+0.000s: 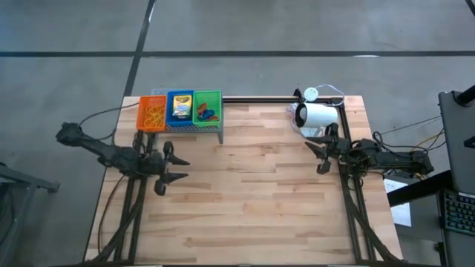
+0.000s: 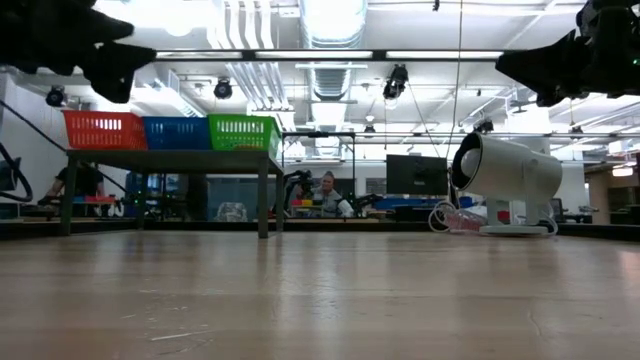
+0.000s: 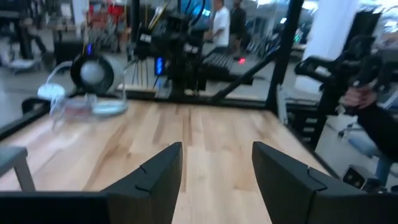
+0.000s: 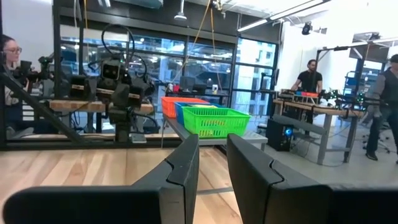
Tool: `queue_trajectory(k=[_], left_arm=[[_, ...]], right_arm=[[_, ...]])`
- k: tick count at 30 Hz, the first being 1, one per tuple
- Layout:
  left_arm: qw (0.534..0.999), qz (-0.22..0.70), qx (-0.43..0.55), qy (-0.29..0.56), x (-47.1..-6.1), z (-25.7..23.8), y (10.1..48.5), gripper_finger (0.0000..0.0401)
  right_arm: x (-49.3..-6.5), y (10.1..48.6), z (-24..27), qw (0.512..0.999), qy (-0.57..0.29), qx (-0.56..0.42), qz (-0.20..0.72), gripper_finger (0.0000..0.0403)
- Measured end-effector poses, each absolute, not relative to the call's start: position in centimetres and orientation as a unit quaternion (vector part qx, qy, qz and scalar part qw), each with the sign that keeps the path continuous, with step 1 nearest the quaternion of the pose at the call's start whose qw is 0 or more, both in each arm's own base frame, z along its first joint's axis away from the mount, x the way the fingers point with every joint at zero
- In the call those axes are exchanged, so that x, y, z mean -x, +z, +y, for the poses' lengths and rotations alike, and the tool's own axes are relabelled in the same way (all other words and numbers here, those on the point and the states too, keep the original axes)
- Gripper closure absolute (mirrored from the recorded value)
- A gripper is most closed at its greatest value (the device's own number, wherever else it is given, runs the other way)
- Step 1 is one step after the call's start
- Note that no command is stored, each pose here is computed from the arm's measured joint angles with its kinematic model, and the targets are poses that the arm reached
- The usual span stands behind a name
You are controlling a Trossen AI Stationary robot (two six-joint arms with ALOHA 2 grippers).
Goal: Pick & Place Office Desk Supplies
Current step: Return to Home Position
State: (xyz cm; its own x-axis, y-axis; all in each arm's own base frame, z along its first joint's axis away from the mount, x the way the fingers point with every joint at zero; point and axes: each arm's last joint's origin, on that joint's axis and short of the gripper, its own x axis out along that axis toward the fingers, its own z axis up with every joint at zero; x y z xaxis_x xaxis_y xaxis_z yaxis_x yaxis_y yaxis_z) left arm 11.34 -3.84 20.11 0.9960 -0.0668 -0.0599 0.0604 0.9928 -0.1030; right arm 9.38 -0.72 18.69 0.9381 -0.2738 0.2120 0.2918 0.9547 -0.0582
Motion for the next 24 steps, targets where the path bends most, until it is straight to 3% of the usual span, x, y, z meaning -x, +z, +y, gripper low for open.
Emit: queue_trajectory(k=[10,24], left_arm=[[0.994,-0.068,0.025,-0.082,-8.8,-3.1,18.6,0.0201],[0.993,-0.041,0.014,-0.114,-8.9,-3.4,17.8,0.0201]], right_arm=[[-9.4,18.7,-0.7,0.984,-0.144,0.044,-0.100,0.0323],[-9.3,18.8,-0.7,0.983,-0.144,0.021,-0.110,0.0323]])
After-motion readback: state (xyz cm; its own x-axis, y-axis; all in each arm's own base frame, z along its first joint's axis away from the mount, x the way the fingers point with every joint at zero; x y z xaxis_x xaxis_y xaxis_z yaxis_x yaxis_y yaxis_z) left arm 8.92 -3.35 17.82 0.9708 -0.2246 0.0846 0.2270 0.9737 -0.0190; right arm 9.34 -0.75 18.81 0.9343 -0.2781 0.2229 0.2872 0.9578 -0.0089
